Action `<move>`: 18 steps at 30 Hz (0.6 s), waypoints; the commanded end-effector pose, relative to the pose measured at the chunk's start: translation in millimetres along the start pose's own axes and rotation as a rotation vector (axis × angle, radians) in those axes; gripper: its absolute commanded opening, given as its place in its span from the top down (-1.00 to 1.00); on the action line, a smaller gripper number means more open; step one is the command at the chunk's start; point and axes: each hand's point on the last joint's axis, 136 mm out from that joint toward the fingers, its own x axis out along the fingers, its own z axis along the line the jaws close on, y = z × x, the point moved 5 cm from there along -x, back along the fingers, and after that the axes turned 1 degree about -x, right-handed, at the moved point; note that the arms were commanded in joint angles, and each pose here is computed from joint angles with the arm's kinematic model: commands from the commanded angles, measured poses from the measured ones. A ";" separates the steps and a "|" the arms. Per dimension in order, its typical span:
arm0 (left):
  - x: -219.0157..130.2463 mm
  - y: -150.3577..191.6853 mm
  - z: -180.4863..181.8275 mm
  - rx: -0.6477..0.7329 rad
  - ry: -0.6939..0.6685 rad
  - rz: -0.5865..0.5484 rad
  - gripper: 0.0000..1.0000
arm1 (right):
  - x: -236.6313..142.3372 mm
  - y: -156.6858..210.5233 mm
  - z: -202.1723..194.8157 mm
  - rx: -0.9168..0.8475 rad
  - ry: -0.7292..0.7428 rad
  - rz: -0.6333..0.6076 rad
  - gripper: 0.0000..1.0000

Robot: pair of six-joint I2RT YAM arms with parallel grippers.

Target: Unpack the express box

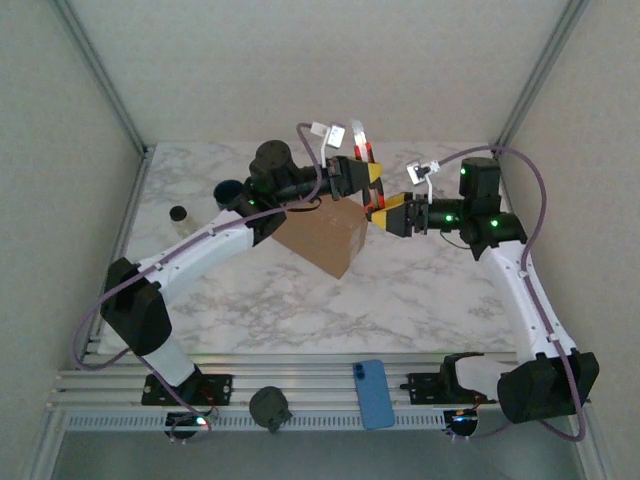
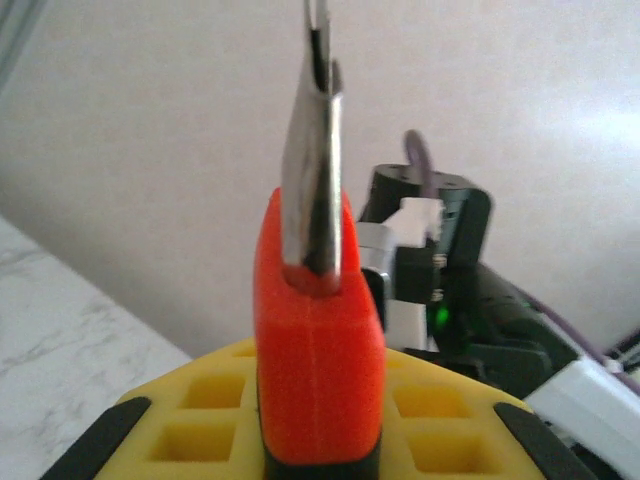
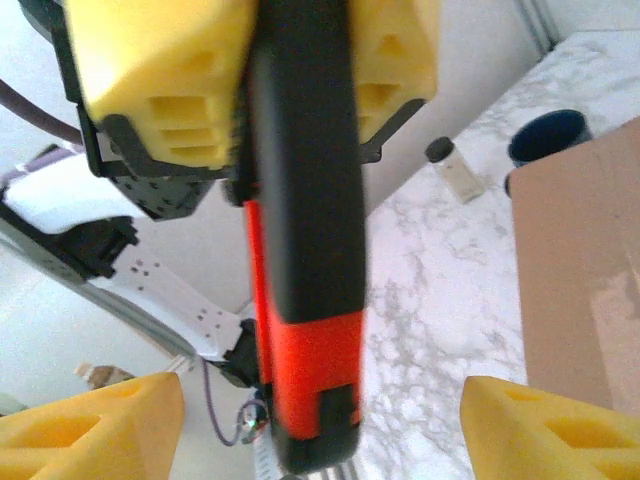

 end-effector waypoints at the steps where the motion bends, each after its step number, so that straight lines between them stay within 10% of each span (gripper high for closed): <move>1: -2.4 -8.0 -19.1 0.013 0.109 -0.035 1.00 | 5.6 -13.9 17.0 -0.050 -0.102 0.004 -0.38; 18: -4.2 3.1 -14.5 0.007 0.090 -0.028 1.00 | 26.7 -29.6 16.9 -0.041 -0.088 0.001 0.31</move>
